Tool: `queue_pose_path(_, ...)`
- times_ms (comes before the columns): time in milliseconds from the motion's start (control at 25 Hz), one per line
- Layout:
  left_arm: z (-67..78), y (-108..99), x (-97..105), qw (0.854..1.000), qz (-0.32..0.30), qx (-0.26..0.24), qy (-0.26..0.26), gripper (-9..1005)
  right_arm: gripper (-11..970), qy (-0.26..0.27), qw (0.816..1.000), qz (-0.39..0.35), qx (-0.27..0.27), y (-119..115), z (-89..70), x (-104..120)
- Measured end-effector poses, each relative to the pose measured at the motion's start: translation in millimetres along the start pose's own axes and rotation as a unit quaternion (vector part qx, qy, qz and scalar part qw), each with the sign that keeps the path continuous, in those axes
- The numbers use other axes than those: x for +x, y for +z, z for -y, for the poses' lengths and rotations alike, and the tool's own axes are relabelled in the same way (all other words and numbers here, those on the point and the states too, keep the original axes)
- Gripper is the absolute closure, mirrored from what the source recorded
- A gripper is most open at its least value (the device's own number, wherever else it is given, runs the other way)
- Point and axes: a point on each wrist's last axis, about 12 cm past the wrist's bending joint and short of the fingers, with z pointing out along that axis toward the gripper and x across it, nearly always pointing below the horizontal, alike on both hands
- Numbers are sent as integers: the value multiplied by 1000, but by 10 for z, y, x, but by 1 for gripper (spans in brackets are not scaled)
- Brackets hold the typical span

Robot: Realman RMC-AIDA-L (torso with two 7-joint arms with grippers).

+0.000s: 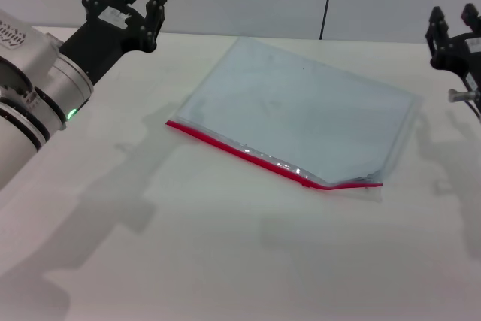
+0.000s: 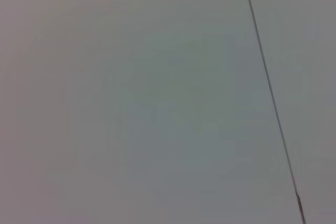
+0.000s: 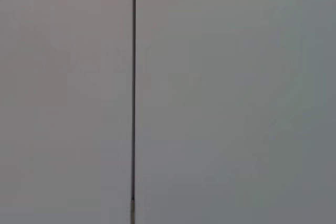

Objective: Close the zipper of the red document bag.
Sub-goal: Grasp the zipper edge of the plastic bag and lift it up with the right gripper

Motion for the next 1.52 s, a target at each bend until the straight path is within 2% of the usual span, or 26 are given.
queue_pose_path(200, -10, 5, 23, 1000, -11, -3, -12, 715, 506, 6, 999, -29, -36, 32, -105, -61)
queue_pose_path(360, -26, 3, 31, 1000, -16, -4, -14, 712, 506, -4, 996, -59, -72, 12, -116, -131)
queue_pose_path(680, -56, -12, 52, 999, -26, -8, -20, 707, 505, -56, 980, -126, -140, -97, -128, -195)
queue_pose_path(840, -64, -20, 63, 999, -30, -10, -20, 704, 504, -114, 966, -150, -175, -256, -207, -247)
queue_pose_path(1080, -71, -26, 73, 999, -34, -12, -19, 704, 501, -148, 955, -176, -185, -398, -212, -315)
queue_pose_path(1160, -75, -27, 77, 999, -35, -13, -19, 704, 497, -175, 945, -192, -199, -440, -238, -302)
queue_pose_path(1200, -77, -28, 79, 999, -37, -13, -19, 704, 494, -201, 931, -214, -217, -462, -275, -281)
queue_pose_path(1240, -80, -29, 83, 999, -38, -14, -19, 704, 489, -201, 931, -214, -217, -462, -275, -281)
queue_pose_path(1360, -83, -30, 86, 999, -40, -15, -18, 704, 475, -232, 908, -252, -243, -474, -317, -259)
queue_pose_path(1520, -85, -32, 85, 999, -40, -16, -19, 704, 458, -251, 892, -275, -258, -478, -343, -276)
